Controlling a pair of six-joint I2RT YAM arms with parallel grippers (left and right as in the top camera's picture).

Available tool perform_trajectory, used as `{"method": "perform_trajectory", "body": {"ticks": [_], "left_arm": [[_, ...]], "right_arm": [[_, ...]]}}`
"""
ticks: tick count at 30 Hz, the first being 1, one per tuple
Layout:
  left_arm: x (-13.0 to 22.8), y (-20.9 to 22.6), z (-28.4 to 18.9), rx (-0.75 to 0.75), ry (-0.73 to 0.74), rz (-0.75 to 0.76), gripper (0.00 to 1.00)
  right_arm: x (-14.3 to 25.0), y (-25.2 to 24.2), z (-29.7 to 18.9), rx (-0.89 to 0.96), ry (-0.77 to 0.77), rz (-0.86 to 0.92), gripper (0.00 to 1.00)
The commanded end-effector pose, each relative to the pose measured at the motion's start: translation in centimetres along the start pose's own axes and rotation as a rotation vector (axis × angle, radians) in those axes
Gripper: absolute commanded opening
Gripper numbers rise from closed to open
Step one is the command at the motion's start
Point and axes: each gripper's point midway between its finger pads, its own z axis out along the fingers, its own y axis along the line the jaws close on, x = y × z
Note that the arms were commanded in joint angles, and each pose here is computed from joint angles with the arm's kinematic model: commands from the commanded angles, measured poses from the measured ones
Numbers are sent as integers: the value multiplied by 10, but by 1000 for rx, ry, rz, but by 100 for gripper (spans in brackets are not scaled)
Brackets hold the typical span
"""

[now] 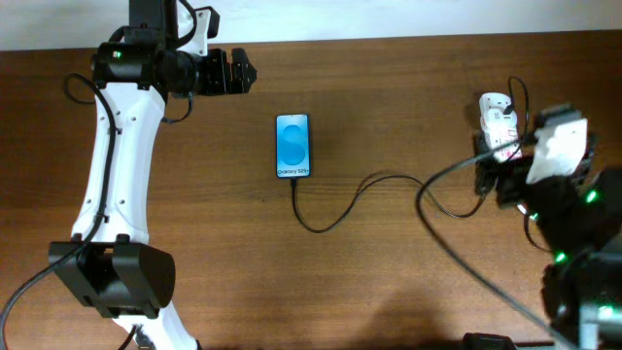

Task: Plug charger to phone and switch on socket

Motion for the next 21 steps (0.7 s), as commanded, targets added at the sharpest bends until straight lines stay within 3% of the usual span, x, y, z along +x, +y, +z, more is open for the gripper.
{"method": "perform_trajectory", "body": {"ticks": [1, 6, 13, 21], "left_arm": [[2, 1, 3, 1, 9, 9, 99], [2, 1, 3, 1, 9, 9, 99], [2, 1, 3, 1, 9, 9, 99], [2, 1, 3, 1, 9, 9, 99]], "right_arm": [[25, 8, -1, 19, -88, -23, 99], [62, 16, -9, 83, -269, -83, 99], [122, 33, -13, 109, -312, -87, 99], [138, 54, -15, 25, -374, -110, 98]]}}
